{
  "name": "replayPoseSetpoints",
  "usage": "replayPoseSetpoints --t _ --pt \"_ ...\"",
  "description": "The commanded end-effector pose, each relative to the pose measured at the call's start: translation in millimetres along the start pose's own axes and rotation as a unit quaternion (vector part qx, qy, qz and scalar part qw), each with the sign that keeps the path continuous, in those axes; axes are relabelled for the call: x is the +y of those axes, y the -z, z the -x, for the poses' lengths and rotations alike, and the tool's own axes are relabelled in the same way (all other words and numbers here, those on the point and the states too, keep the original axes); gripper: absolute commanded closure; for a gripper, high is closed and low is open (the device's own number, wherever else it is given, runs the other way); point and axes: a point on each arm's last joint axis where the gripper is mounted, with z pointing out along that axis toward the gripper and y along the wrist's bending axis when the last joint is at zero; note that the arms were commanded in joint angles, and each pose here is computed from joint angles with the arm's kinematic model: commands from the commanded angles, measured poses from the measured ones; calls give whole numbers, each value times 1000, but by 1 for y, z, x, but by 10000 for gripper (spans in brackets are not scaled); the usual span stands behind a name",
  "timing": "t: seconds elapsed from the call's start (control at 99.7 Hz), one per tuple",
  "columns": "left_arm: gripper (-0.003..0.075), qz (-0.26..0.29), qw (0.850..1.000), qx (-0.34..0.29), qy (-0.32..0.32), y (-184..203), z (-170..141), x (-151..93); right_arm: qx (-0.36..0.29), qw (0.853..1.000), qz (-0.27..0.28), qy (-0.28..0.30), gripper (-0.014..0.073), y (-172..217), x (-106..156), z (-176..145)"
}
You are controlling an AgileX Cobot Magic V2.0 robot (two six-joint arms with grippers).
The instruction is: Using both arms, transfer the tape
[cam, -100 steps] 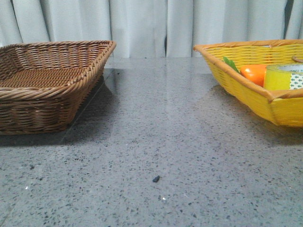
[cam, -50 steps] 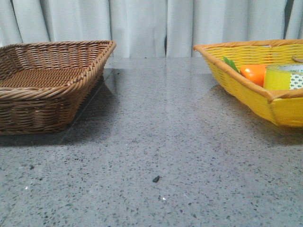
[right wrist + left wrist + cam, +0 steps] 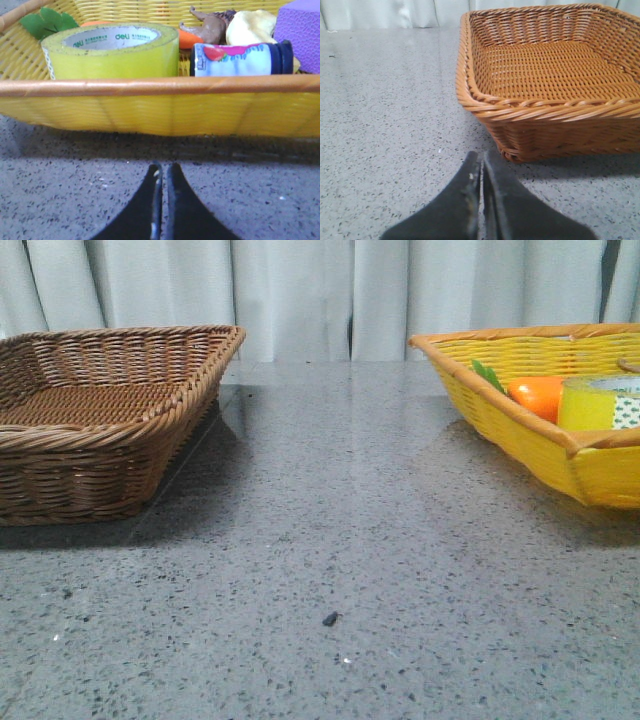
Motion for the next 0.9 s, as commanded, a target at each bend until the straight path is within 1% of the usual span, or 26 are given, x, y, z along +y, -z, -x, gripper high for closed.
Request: replayPoseSetpoints --t 0.0,0.341,0.492,0.612,0.702,0.792,0.893 --pt "741 0 998 -56 7 2 7 0 -62 998 -10 6 662 0 -1 6" --pt "741 0 998 -57 7 2 7 0 -113 993 -15 6 662 2 -2 15" --pt "741 0 997 -77 7 3 11 0 -114 993 -15 6 662 2 -2 15" --pt "741 0 994 -112 9 4 17 0 -117 993 -14 0 662 2 -2 17" --pt "741 0 993 -119 12 5 21 0 -120 993 -13 -2 662 3 -2 20" --pt "741 -3 991 -129 26 8 30 0 -125 992 -6 -31 662 6 -2 26" --pt "741 -3 992 -121 24 9 41 -1 -126 991 2 -54 661 9 -1 34"
